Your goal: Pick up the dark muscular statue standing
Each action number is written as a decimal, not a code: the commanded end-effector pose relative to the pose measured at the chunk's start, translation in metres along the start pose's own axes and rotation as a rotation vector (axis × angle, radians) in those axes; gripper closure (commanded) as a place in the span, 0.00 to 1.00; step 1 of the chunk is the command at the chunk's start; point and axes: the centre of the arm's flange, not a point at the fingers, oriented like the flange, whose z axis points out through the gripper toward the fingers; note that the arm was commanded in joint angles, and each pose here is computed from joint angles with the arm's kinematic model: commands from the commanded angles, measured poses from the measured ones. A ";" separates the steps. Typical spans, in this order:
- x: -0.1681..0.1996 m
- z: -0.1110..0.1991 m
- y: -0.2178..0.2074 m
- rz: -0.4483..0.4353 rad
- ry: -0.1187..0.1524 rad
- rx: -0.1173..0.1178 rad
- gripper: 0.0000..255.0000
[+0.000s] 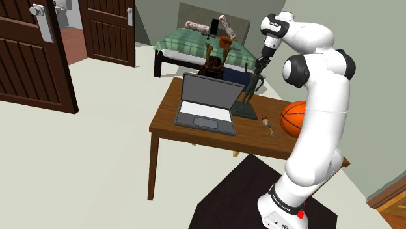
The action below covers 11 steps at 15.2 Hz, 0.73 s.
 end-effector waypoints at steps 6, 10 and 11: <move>0.000 0.000 0.000 0.000 0.000 0.000 1.00; 0.001 -0.016 0.000 0.000 0.000 0.000 1.00; 0.002 -0.021 0.000 0.000 0.000 0.000 1.00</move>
